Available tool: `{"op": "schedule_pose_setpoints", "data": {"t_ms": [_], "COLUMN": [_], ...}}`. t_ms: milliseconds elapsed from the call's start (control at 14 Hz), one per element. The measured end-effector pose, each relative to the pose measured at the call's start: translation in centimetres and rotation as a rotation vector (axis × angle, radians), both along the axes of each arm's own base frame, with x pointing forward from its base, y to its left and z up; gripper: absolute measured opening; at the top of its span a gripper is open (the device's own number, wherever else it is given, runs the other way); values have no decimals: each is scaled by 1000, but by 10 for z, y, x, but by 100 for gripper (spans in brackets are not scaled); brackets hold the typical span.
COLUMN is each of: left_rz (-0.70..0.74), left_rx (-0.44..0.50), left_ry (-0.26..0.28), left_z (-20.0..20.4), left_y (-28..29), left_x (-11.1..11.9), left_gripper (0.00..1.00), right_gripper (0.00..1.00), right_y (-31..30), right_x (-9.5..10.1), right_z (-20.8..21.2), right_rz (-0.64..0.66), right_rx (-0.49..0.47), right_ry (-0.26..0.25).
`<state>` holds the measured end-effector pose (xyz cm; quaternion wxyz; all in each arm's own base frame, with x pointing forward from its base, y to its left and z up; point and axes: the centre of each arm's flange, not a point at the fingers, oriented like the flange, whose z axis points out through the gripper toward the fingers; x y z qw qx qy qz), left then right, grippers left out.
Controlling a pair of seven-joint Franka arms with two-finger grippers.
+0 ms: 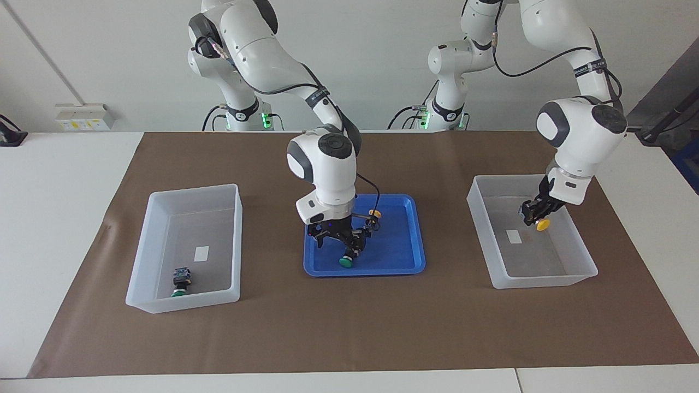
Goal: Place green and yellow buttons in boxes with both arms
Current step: 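Grasp the second green button with the right gripper while the left gripper releases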
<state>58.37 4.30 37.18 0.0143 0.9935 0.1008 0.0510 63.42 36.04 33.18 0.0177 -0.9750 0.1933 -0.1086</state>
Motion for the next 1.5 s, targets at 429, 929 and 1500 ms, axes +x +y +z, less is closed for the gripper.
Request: {"op": "schedule_pose_setpoints", "data": {"t_ms": [429, 929, 1500], "left_rz": [-43, -53, -148], "left_rx": [-1, -1, -1], "left_ry": [7, 13, 7], "left_z": [-60, -6, 112], "left_y": [-10, -9, -58], "left_x": [-16, 6, 19], "left_gripper": [33, 100, 100], "right_gripper": [100, 79, 41], "right_y": [9, 21, -8], "right_x": [-3, -18, -9], "right_z": [-17, -38, 18], "right_rz": [14, 42, 55], "right_rx": [1, -5, -53], "right_ry": [7, 28, 52]}}
